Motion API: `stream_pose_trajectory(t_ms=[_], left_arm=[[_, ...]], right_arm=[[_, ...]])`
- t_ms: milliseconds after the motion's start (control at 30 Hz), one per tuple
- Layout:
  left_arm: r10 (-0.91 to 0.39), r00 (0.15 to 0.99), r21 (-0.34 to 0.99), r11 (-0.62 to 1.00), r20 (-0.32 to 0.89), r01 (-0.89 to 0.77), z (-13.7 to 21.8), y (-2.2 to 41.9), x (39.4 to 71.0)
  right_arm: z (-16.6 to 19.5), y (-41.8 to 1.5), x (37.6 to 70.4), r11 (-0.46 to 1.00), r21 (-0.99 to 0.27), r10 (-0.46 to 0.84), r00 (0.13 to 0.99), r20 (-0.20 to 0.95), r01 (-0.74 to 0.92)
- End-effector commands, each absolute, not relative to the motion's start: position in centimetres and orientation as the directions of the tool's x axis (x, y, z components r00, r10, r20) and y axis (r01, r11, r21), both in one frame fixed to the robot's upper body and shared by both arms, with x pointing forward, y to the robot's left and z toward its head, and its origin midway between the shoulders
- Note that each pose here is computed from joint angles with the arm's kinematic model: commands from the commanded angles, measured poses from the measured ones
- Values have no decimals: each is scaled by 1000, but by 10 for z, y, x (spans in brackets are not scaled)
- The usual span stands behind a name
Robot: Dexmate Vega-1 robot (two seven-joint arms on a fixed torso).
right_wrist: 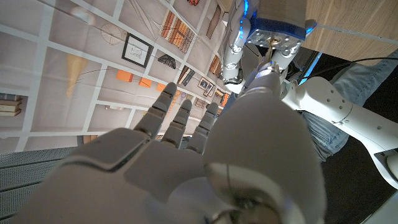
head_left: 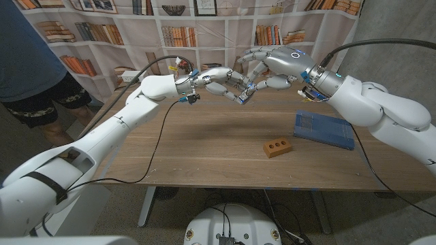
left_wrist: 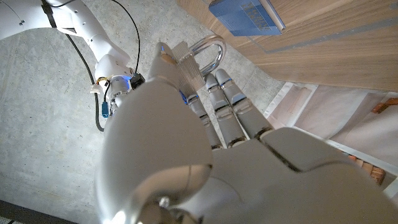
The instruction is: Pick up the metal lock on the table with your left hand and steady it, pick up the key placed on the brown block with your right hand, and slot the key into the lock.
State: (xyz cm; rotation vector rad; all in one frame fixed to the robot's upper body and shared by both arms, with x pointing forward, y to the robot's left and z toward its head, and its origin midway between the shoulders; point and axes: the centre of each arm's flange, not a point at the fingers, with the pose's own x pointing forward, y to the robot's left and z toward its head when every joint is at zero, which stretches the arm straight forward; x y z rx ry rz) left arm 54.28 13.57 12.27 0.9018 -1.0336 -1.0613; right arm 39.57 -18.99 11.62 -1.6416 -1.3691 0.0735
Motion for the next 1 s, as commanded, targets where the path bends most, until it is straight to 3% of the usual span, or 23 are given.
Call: stream_pose_trajectory(t_ms=[33, 1000], left_arm=[[-963, 151, 937, 255, 223, 241, 124, 137, 542], [-964, 145, 936, 252, 221, 246, 124, 135, 546]], right_arm=[[114, -189, 393, 97, -685, 785, 368, 499, 722], [116, -188, 393, 91, -674, 784, 365, 503, 733]])
